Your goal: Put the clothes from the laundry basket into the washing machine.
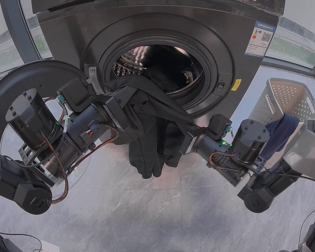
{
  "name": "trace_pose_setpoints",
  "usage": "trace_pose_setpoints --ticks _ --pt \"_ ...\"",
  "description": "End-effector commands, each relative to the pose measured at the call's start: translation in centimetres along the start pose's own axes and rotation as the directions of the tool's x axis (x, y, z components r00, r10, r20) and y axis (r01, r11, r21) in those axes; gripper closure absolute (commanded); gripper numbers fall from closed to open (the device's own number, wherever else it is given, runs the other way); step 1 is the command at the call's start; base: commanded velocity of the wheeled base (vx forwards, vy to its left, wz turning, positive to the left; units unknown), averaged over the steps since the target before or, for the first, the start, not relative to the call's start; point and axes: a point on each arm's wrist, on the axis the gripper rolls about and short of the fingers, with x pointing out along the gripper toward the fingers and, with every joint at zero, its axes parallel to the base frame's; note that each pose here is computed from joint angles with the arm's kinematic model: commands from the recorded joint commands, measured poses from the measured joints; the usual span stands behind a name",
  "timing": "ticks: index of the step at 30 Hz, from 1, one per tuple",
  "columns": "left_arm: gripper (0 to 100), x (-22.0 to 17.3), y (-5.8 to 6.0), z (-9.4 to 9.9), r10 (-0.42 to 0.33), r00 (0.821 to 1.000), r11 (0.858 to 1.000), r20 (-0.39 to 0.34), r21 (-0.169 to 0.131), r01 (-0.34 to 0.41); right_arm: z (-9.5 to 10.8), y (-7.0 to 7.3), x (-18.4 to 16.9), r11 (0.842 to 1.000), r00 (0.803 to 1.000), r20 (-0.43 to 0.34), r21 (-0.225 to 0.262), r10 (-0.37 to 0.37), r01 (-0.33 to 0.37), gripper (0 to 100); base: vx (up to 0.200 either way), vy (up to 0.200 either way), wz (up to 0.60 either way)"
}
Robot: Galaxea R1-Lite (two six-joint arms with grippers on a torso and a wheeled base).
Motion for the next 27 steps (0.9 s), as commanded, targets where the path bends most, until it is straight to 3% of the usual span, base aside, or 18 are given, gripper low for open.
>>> trace_pose_setpoints --ticks 1,5,9,13,18,21,27 --pt "100 0.0 0.7 -0.4 0.022 1.000 1.000 -0.013 0.006 -0.022 4.7 -0.4 -3.6 1.000 0.998 0.058 -0.022 -0.015 0.016 100 0.000 0.000 0.00" --pt "100 0.0 0.8 -0.7 0.026 0.999 1.000 -0.025 0.007 -0.026 6.0 -1.3 -4.5 0.998 0.998 0.060 -0.067 -0.005 0.009 100 0.000 0.000 0.00" --pt "100 0.2 1.2 -1.5 0.035 0.999 0.999 -0.041 0.008 -0.035 6.2 -1.4 -5.6 0.996 0.998 0.036 -0.073 0.047 -0.045 100 0.000 0.000 0.00" --pt "100 0.3 1.7 -1.9 0.046 0.998 0.999 -0.048 0.010 -0.046 6.3 -1.8 -5.7 0.996 0.998 0.048 -0.077 0.042 -0.038 100 0.000 0.000 0.00" --pt "100 -0.2 1.3 -2.5 0.033 0.996 0.999 -0.078 0.004 -0.032 7.3 -1.7 -5.4 0.997 0.995 0.090 -0.063 0.045 -0.039 100 0.000 0.000 0.00" --pt "100 -0.6 0.9 -3.2 0.020 0.994 1.000 -0.108 -0.003 -0.021 8.0 -2.1 -5.4 0.999 0.993 0.116 -0.040 0.029 -0.024 100 0.000 0.000 0.00" --pt "100 -1.6 -0.1 -4.7 -0.010 0.984 1.000 -0.178 -0.019 0.007 9.7 -2.0 -6.1 0.997 0.984 0.176 0.070 0.017 -0.030 100 0.000 0.000 0.00"
